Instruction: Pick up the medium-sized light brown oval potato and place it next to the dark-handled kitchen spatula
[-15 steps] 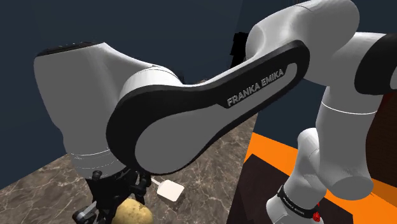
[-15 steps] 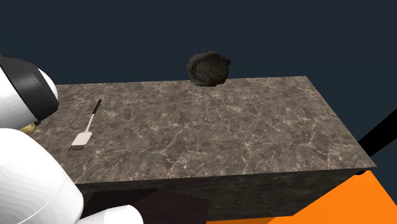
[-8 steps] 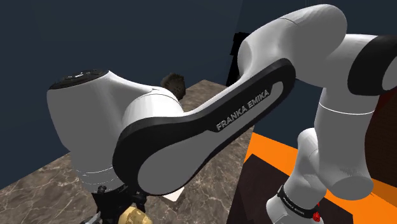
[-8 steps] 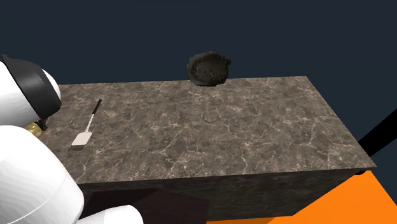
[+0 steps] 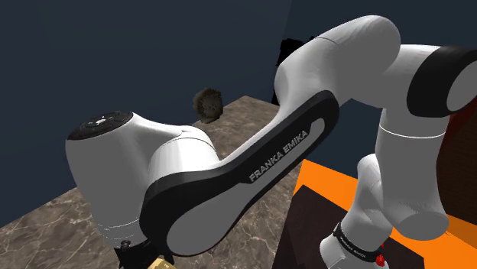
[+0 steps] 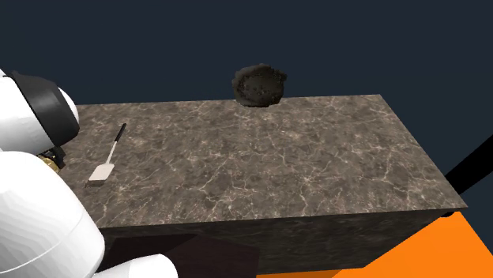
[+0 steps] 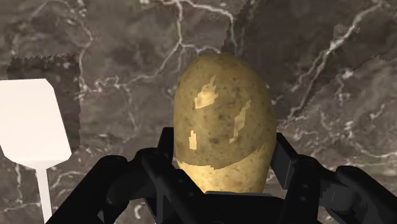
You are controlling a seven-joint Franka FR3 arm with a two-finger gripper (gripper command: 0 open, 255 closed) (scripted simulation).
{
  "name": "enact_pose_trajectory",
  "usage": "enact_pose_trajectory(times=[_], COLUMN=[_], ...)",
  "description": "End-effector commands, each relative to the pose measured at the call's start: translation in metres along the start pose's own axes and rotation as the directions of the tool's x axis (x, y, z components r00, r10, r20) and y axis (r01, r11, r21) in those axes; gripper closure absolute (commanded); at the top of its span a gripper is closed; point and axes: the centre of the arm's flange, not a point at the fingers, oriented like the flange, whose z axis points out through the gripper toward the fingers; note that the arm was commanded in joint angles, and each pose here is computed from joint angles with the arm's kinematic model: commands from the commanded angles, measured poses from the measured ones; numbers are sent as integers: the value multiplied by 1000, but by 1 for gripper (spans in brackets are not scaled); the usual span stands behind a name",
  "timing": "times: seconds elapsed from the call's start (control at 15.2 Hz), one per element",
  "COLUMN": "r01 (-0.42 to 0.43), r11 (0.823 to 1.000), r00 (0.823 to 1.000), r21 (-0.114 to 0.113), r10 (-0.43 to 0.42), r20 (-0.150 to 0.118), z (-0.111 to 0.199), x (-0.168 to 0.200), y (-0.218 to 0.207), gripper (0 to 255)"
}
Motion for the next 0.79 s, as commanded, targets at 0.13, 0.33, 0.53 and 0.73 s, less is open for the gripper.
enact_pose_trajectory(times=[0.13,0.33,0.53,0.73], r01=[0,0,0,0], r11=[1000,1000,1000,1000], r00=[1000,1000,1000,1000], r21=[0,0,0,0], r10=[0,0,0,0], r20=[0,0,0,0], z=[1,1,1,-12], x=[0,0,0,0], y=[0,0,0,0], gripper=[255,0,0,0])
